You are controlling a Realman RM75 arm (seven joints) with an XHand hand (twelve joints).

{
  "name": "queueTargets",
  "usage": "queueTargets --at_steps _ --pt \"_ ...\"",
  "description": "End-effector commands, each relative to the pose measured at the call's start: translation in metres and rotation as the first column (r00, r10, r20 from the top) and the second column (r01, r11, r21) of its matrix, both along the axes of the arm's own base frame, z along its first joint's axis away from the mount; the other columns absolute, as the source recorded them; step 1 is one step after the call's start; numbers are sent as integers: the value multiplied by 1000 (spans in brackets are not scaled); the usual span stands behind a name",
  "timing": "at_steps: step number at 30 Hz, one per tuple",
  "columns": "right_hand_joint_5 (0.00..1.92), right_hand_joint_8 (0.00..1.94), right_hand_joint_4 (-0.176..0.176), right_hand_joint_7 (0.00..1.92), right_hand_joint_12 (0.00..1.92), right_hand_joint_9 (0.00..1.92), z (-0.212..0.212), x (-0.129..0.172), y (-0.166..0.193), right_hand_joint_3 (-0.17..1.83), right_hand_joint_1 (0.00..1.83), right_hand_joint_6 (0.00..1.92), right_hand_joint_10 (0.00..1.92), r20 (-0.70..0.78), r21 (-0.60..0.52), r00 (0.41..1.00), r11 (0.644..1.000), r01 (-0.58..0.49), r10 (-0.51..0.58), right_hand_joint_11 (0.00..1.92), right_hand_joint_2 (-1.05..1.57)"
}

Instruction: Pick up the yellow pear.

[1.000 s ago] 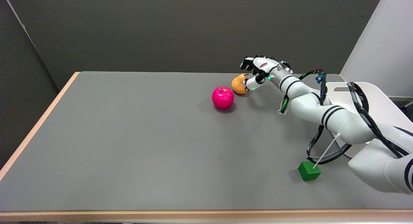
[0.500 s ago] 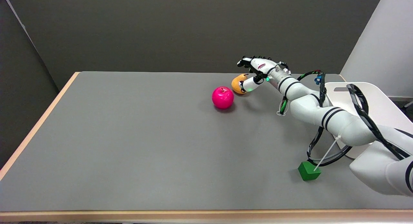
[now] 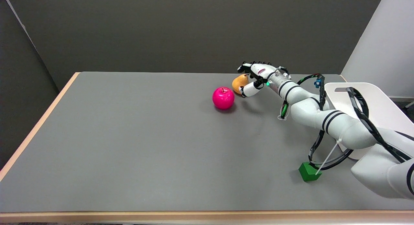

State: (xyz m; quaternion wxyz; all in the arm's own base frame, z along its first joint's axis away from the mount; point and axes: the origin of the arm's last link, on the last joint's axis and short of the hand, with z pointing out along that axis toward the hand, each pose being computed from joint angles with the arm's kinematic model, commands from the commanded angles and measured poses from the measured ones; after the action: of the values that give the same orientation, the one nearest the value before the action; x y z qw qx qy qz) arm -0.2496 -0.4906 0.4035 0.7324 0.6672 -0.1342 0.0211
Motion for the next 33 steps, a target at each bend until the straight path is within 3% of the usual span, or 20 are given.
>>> queueTargets --at_steps 1,7,11,14,20,21,22,23,25,29,33 --pt "248 367 101 330 1469 370 -4 -14 3 990 780 513 835 -6 5 999 999 42 -42 331 638" --pt "275 411 95 384 1490 396 -4 -13 3 980 821 549 875 -5 5 999 999 44 -44 362 660" --pt "318 490 100 459 1510 447 -4 -13 3 958 859 675 952 -6 5 999 999 44 -44 398 706" --pt "338 586 119 527 1531 500 -5 -14 3 927 885 936 1025 -10 8 999 999 44 -44 425 756" --pt "376 870 122 606 1633 591 -6 -12 2 869 937 1184 1135 -10 13 999 999 32 -32 372 819" --pt "410 1023 73 640 1658 617 -7 -11 2 654 988 1335 1143 -10 14 1000 999 30 -30 356 947" --pt "462 1265 -13 700 1689 653 -7 -11 2 277 1070 1592 1145 -10 16 1000 999 29 -29 341 1171" --pt "490 1392 -59 736 1724 670 -7 -11 2 99 1112 1716 1162 -10 17 1000 999 28 -27 312 1277" --pt "496 1410 -69 762 1816 664 -8 -10 2 167 1118 1680 1241 -17 22 1000 1000 21 -20 212 1238" --pt "504 1438 -57 762 1818 700 -9 -9 2 195 1120 1676 1290 -25 30 1000 1000 7 -7 205 1223" --pt "495 1497 -72 759 1867 694 -8 1 2 193 1115 1675 1366 -28 37 999 999 -26 27 154 1233"
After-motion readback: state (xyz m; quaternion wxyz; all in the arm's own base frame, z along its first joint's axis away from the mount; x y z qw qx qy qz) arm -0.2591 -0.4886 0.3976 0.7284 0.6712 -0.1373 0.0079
